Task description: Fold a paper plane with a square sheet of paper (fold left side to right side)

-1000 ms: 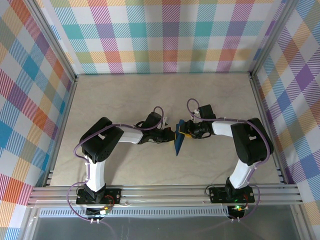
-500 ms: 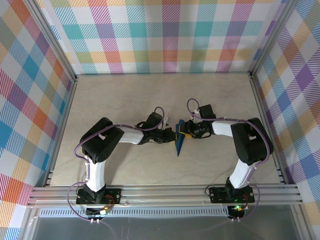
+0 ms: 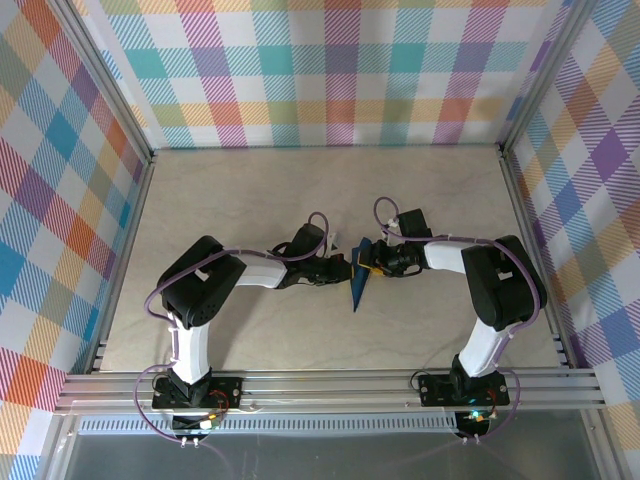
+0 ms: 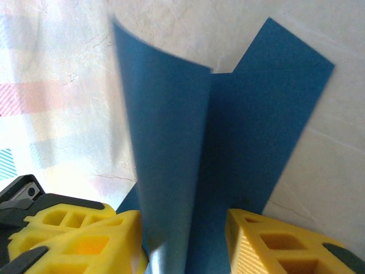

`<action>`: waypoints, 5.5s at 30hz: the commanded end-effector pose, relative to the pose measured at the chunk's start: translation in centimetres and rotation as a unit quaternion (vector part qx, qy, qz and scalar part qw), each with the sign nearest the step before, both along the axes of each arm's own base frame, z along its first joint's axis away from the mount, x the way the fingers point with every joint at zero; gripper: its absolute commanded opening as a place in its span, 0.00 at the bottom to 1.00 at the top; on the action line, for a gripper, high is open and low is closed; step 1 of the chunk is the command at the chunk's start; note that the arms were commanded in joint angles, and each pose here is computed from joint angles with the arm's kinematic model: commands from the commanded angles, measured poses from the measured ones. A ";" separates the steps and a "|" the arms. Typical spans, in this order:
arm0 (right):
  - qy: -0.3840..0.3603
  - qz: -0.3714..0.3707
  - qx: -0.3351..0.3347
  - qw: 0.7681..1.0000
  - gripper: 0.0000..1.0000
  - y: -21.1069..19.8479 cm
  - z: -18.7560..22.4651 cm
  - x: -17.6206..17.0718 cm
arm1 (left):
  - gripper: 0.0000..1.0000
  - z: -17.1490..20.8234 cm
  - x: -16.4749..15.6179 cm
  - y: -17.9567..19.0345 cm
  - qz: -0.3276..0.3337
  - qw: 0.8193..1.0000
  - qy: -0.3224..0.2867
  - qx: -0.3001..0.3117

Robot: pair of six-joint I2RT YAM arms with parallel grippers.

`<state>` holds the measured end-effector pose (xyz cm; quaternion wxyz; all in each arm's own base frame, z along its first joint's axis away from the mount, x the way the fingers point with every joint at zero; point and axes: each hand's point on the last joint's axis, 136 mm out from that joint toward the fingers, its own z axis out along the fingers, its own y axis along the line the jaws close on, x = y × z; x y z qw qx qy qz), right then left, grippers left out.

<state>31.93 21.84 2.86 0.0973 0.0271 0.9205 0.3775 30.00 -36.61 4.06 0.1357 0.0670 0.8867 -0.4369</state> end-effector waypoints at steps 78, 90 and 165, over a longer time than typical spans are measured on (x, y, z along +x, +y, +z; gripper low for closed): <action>-0.013 -0.005 -0.001 1.000 0.43 -0.3 1.5 -0.5 | 0.00 -7.8 -1.6 2.8 0.027 0.983 0.070 0.169; -0.042 -0.003 0.003 0.999 0.32 -0.8 4.1 -0.4 | 0.00 -7.7 -1.5 2.8 0.027 0.982 0.069 0.172; 0.100 0.025 -0.137 0.985 0.00 -3.6 -6.6 -4.0 | 0.00 3.9 -2.8 -2.6 -0.049 0.997 0.060 0.000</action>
